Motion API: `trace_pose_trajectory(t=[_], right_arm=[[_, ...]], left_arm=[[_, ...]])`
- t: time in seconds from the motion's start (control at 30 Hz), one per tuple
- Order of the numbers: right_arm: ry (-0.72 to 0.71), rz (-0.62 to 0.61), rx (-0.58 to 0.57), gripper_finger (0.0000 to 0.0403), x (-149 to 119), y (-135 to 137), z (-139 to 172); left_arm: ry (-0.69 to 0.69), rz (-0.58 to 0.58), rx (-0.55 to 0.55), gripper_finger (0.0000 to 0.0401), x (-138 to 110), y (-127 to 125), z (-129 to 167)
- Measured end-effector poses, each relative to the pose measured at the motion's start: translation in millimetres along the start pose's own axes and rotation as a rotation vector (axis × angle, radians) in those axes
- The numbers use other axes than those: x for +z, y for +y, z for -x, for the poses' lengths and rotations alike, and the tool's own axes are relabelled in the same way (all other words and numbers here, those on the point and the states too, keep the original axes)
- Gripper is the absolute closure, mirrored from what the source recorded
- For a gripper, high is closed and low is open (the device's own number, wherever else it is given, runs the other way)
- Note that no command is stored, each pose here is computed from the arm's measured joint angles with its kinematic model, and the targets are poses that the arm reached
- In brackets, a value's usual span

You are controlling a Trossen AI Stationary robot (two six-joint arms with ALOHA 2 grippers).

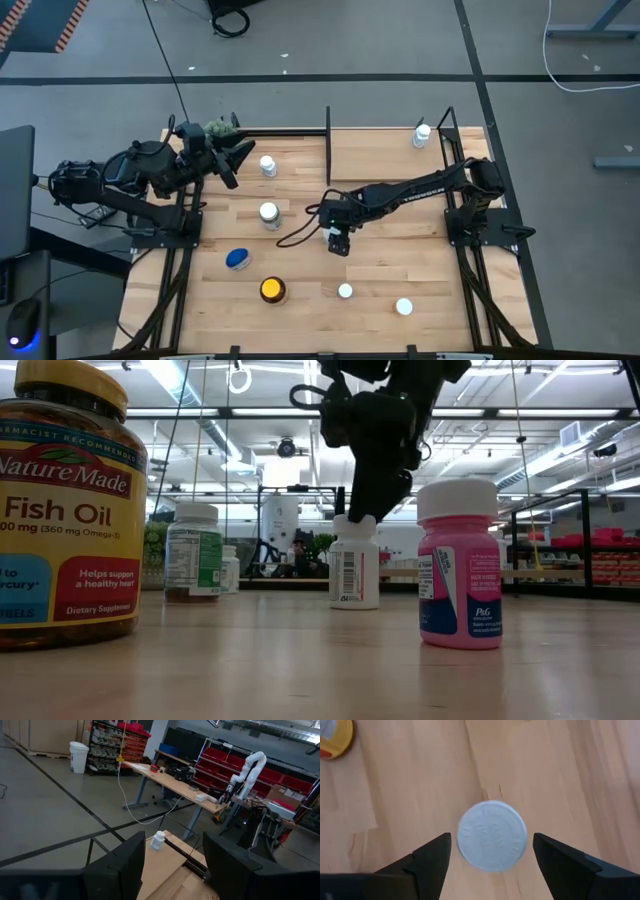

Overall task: Pick and place medicine bottles onto shelf by color
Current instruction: Put the white pill bottle on the shelf

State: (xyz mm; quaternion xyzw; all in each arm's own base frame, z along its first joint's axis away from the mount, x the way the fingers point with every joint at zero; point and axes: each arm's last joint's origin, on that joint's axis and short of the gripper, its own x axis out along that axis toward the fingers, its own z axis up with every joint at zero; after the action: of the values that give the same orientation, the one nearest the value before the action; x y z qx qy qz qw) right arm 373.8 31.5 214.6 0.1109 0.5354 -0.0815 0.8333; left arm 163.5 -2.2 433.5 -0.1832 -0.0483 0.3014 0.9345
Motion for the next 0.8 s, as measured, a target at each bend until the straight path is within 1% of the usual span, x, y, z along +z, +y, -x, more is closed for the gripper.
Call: trace_pose_trajectory(t=[0.2, 0.57, 0.7, 0.8], right_arm=[[-0.032, -0.018, 0.005, 0.0117, 2.9, 0.6, -0.2], [-0.042, -0.016, 0.011, 0.0179, 1.1, 0.4, -2.9], [-0.041, -0.048, 0.022, 0.0181, -3.0, -0.6, -6.3], [-0.044, -0.046, 0.017, 0.0177, -4.1, 1.3, -6.8]], left_arm=[[0.000, 0.000, -0.001, 0.0195, 0.0, 0.0, 0.0], [0.002, -0.004, -0.001, 0.0193, -0.1, 0.0, 0.0], [0.008, -0.008, -0.002, 0.0191, -0.7, 0.2, 0.0], [0.016, -0.008, -0.022, 0.0192, -1.0, -0.4, 0.0]])
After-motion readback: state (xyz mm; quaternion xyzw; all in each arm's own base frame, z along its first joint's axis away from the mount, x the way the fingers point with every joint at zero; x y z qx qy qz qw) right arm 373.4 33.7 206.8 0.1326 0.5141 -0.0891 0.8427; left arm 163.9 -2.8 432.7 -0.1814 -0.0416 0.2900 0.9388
